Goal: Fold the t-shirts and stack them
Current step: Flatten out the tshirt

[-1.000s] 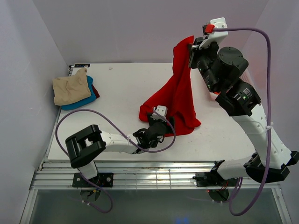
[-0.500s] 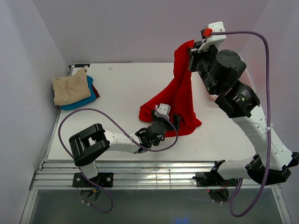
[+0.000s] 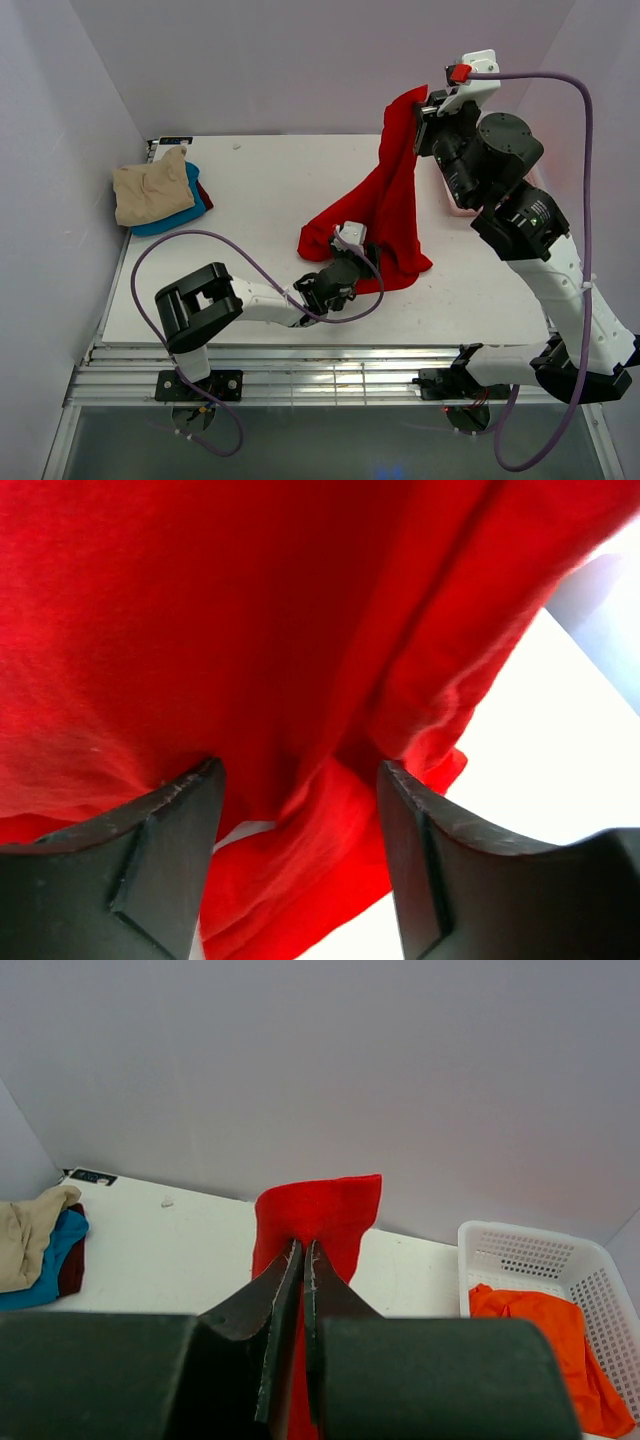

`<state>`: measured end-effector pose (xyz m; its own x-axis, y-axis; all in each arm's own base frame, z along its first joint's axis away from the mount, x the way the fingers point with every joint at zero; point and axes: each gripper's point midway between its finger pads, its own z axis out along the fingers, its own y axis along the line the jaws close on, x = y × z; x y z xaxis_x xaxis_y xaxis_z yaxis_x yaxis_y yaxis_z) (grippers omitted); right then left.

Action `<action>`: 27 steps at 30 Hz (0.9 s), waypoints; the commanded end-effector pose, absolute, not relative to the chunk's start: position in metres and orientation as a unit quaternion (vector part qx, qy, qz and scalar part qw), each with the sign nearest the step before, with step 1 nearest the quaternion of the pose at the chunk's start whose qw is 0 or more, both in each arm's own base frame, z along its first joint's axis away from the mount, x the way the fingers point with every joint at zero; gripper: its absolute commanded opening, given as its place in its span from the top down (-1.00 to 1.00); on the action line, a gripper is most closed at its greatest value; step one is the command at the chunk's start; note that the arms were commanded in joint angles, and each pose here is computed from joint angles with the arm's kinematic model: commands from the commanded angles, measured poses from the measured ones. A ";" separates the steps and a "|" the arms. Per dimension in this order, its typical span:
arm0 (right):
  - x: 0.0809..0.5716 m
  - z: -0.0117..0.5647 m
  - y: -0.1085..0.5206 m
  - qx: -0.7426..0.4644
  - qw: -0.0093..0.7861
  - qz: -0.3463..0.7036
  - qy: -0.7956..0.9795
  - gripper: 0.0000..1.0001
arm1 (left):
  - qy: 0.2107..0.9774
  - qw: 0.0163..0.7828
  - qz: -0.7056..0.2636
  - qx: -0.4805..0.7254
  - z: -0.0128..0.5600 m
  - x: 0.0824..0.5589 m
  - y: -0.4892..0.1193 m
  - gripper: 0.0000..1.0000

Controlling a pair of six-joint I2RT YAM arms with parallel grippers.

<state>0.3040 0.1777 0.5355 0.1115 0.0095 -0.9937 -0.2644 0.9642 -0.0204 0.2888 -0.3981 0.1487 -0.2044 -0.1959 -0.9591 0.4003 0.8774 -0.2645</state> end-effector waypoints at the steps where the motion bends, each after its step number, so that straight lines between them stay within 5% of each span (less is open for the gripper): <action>1: 0.296 0.558 0.164 -0.069 0.765 0.100 0.633 0.85 | 0.730 0.638 -0.242 0.054 0.169 0.295 -0.390 -0.36; 13: 0.296 0.546 0.161 -0.068 0.759 0.090 0.641 0.85 | 0.714 0.639 -0.276 0.079 0.185 0.302 -0.393 0.66; 20: 0.298 0.531 0.158 -0.068 0.751 0.076 0.653 0.85 | 0.694 0.664 -0.267 0.073 0.229 0.299 -0.356 0.80; 27: 0.300 0.503 0.138 -0.043 0.735 0.025 0.677 0.85 | 0.665 0.719 -0.195 0.039 0.341 0.276 -0.255 0.73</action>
<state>0.3057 0.1601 0.4920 0.0439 -0.0580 -0.9974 -0.1779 0.9819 -0.0649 0.2845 -0.3100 0.2829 -0.0509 -0.2422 -0.9689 0.4133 0.8781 -0.2412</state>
